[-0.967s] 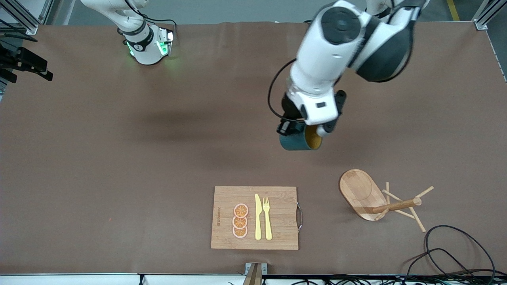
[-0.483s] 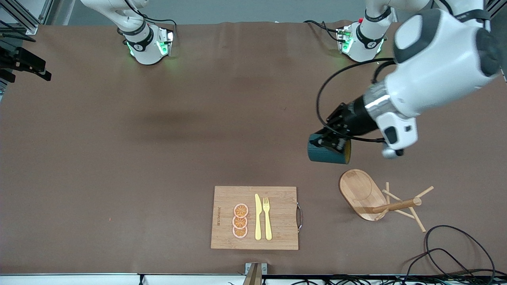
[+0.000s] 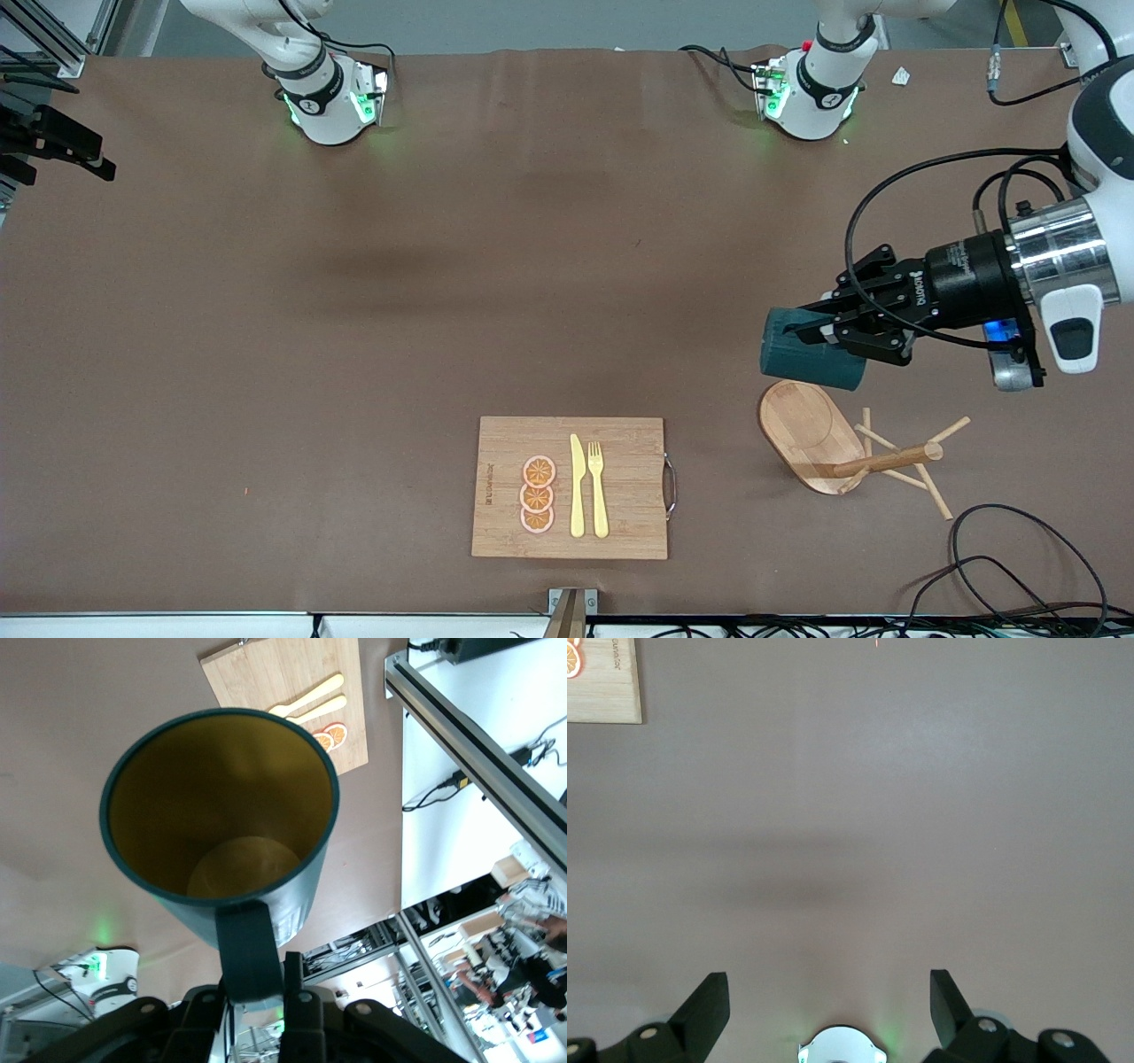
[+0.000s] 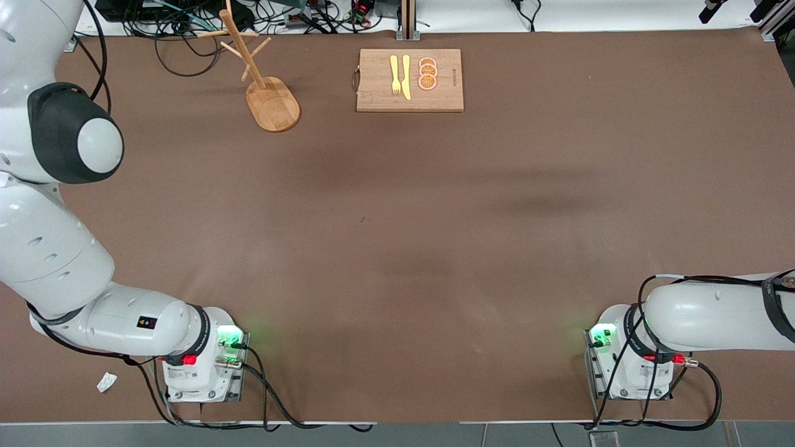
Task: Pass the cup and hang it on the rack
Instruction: 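Lift the mug with the left gripper and carry it to the rack, then hook the mug handle onto a rack peg with the left gripper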
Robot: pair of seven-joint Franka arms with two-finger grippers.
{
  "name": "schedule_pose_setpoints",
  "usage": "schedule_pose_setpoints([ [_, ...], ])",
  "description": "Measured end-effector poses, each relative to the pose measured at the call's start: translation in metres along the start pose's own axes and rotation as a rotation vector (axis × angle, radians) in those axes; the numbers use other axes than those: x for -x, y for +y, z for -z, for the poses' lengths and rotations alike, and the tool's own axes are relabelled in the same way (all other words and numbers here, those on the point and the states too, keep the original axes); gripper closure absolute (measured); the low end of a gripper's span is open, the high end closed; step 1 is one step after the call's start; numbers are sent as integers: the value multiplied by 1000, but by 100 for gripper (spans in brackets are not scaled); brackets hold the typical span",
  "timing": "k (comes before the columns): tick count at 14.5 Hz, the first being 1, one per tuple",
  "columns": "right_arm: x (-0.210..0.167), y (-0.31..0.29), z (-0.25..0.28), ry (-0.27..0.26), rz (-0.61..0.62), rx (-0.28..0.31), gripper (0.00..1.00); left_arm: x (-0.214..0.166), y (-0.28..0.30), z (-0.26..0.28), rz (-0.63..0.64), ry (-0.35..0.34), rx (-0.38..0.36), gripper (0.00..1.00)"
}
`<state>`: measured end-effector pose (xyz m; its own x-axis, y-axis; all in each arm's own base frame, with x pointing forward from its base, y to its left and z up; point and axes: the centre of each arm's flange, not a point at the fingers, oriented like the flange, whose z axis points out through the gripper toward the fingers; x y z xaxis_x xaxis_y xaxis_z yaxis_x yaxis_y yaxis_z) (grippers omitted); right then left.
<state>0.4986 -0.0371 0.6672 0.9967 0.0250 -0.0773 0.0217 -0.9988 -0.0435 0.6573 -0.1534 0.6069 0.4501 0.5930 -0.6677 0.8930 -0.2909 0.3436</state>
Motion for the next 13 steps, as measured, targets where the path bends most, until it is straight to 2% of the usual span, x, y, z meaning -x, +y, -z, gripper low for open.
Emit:
schedule_pose_setpoints([
  [3,0,1,0,0,0,-1,0,-14,-5,-3,-135,-29,-17,79],
  [5,0,1,0,0,2,-1,0,-37,-6,-6,-167,-86,13,79],
  [10,0,1,0,0,7,-1,0,-140,-21,-4,-129,-231,107,79],
  [13,0,1,0,0,7,1,0,-191,-30,-10,-59,-315,181,79],
])
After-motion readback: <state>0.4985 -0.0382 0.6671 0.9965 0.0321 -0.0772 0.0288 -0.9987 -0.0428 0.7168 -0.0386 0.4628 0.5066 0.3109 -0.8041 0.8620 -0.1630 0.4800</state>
